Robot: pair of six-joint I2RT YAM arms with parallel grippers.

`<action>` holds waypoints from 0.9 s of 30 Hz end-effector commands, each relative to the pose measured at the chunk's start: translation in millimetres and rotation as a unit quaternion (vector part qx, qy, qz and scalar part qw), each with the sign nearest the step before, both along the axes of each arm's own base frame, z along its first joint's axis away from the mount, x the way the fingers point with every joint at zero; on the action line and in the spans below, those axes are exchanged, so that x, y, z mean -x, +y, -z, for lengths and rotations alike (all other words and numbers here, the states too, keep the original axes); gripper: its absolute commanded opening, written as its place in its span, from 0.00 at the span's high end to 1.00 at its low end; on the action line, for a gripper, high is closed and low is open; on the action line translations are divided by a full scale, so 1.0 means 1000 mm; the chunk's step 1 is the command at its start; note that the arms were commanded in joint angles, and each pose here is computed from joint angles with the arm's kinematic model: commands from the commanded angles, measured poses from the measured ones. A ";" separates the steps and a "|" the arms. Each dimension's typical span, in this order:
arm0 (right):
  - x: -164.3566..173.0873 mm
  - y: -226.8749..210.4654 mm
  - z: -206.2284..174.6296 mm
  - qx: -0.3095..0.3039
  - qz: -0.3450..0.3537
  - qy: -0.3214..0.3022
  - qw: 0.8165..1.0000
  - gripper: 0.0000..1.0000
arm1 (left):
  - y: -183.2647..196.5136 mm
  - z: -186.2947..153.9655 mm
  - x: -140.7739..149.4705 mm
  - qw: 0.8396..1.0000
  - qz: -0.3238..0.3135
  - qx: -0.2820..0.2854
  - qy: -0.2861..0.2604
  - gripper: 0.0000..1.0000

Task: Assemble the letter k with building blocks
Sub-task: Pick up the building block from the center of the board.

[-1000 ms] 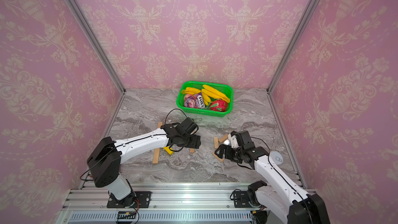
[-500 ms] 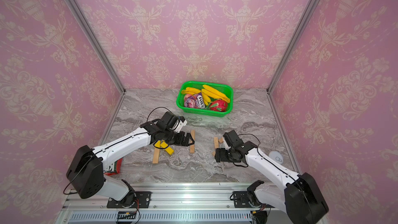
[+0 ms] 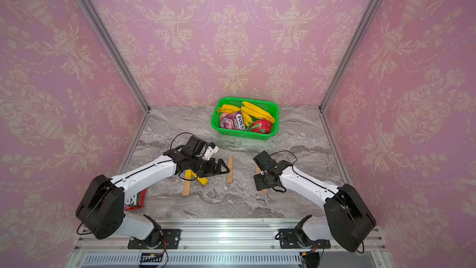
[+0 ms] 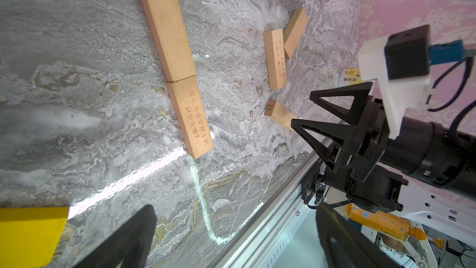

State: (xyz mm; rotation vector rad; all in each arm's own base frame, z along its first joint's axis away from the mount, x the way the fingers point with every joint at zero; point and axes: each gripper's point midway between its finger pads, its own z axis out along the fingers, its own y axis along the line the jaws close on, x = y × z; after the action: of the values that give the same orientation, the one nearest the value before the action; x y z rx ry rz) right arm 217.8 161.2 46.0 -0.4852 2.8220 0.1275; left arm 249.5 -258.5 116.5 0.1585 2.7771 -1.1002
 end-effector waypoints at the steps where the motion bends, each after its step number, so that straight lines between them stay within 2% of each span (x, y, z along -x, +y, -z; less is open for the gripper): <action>1: 0.003 -0.001 0.004 0.038 -0.020 0.006 0.999 0.29 | 0.006 0.000 0.006 1.000 -0.012 0.006 0.016 0.01; 6: 0.007 0.001 0.013 0.065 -0.029 0.014 0.997 0.30 | 0.012 0.006 0.010 1.000 -0.018 -0.001 0.024 0.01; 13: 0.008 0.008 0.020 0.067 -0.035 0.020 0.997 0.40 | 0.016 0.007 0.010 0.999 -0.020 -0.006 0.029 0.01; 27: 0.009 0.023 0.023 0.056 -0.052 0.036 0.996 0.69 | 0.028 0.002 0.018 0.999 -0.027 0.007 0.041 0.01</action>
State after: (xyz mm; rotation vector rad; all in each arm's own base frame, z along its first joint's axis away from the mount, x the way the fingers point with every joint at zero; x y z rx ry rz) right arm 207.7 177.4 19.6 -0.6535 2.8855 -0.0104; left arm 237.0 -235.9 106.8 0.0418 2.8243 -1.1090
